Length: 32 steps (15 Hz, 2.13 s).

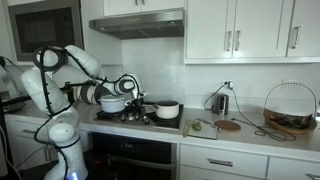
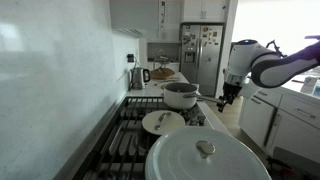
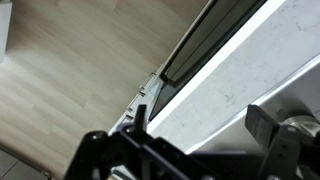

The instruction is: Put the piece of broccoli in the cream pot

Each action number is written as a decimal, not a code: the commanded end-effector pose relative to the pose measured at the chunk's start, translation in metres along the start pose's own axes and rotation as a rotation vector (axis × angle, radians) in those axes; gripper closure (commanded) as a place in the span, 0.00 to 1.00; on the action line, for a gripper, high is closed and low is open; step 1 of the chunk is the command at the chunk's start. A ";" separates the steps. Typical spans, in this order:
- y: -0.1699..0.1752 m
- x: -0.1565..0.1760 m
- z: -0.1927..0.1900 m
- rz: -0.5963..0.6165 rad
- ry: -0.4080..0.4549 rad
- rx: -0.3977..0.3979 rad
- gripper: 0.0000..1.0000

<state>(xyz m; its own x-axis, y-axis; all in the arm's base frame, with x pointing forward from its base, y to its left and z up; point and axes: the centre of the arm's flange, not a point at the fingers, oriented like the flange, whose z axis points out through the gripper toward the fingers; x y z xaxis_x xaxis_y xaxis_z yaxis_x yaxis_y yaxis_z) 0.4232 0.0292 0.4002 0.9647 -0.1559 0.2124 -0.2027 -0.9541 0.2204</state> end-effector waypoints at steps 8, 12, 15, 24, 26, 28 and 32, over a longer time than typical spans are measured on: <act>0.002 0.010 -0.008 0.019 0.018 0.007 0.00; 0.010 0.031 -0.029 0.056 0.049 0.022 0.00; 0.024 0.049 -0.047 0.096 0.066 0.031 0.00; 0.087 0.098 -0.097 0.275 0.037 0.089 0.00; 0.100 0.117 -0.103 0.342 0.035 0.126 0.00; 0.111 0.137 -0.106 0.402 0.049 0.155 0.00; 0.129 0.177 -0.102 0.518 0.066 0.177 0.00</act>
<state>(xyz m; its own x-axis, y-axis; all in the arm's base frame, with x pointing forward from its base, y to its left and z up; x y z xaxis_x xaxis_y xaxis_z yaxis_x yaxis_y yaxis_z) 0.5142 -0.0829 0.5532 0.7850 -0.5335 0.3148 -0.5474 -0.8353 -0.0509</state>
